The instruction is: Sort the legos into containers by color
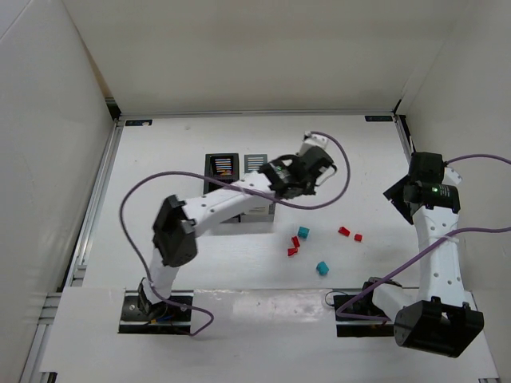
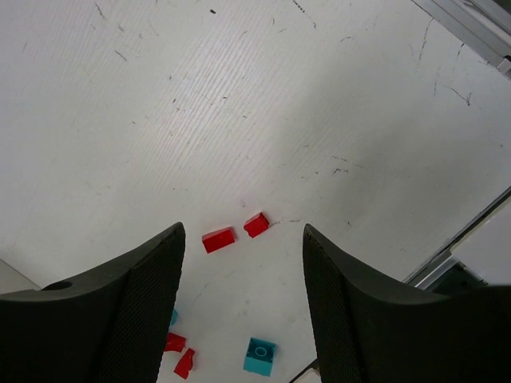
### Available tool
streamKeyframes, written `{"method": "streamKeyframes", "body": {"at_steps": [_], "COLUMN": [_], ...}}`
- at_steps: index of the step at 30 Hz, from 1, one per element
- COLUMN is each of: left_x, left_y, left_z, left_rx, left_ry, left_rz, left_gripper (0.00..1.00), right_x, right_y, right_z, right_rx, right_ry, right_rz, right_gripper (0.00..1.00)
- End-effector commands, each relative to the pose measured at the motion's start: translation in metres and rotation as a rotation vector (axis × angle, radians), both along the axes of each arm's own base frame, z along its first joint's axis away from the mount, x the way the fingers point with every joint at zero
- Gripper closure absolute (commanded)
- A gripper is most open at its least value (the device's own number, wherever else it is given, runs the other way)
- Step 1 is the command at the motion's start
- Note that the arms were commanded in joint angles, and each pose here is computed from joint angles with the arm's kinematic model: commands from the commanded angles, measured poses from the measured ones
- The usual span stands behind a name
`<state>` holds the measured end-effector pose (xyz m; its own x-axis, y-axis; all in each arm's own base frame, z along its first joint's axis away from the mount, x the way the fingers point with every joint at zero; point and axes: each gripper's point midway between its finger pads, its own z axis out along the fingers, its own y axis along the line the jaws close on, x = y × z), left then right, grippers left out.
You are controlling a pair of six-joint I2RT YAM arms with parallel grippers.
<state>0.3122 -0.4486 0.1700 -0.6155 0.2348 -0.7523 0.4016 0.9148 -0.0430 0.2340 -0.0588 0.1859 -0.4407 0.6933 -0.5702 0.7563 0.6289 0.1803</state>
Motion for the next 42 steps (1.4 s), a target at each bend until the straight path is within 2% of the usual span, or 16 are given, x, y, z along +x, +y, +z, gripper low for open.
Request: {"method": "streamKeyframes", "body": {"at_steps": [1, 5, 6, 7, 11, 19, 27, 29, 33, 39, 42], "left_x": [0.003, 0.004, 0.003, -0.001, 0.001, -0.006, 0.0, 0.0, -0.002, -0.005, -0.009], "left_y": [0.053, 0.134, 0.151, 0.164, 0.23, 0.269, 0.277, 0.278, 0.278, 0.281, 0.283], "left_z": [0.082, 0.095, 0.083, 0.093, 0.081, 0.035, -0.002, -0.006, -0.005, 0.013, 0.023], "left_rx": [-0.1, -0.094, -0.062, -0.077, -0.03, 0.029, 0.049, 0.063, 0.063, 0.021, 0.0], "left_ry": [-0.111, -0.129, -0.115, -0.132, -0.125, -0.031, 0.044, 0.056, 0.063, 0.03, 0.013], "left_rz": [0.064, 0.198, 0.238, 0.262, 0.4, 0.495, 0.542, 0.548, 0.547, 0.53, 0.52], "left_gripper": [0.79, 0.79, 0.79, 0.79, 0.79, 0.79, 0.79, 0.7, 0.44, 0.24, 0.22], "right_x": [0.012, 0.016, 0.018, 0.02, 0.03, 0.044, 0.032, 0.027, 0.018, -0.002, -0.008], "right_y": [0.001, 0.005, 0.007, 0.01, 0.032, 0.084, 0.112, 0.115, 0.121, 0.135, 0.142], "right_z": [0.018, 0.015, 0.013, 0.013, 0.009, 0.006, -0.018, -0.022, -0.026, -0.042, -0.045], "right_rx": [-0.007, 0.006, 0.011, 0.014, 0.037, 0.011, 0.026, 0.026, -0.009, -0.023, -0.03], "right_ry": [-0.071, -0.074, -0.079, -0.082, -0.111, -0.085, 0.007, 0.024, 0.055, 0.117, 0.121], "right_rz": [0.032, 0.054, 0.065, 0.082, 0.175, 0.279, 0.343, 0.359, 0.399, 0.455, 0.495], "right_gripper": [0.36, 0.36, 0.36, 0.36, 0.36, 0.34, 0.34, 0.34, 0.3, 0.3, 0.3]}}
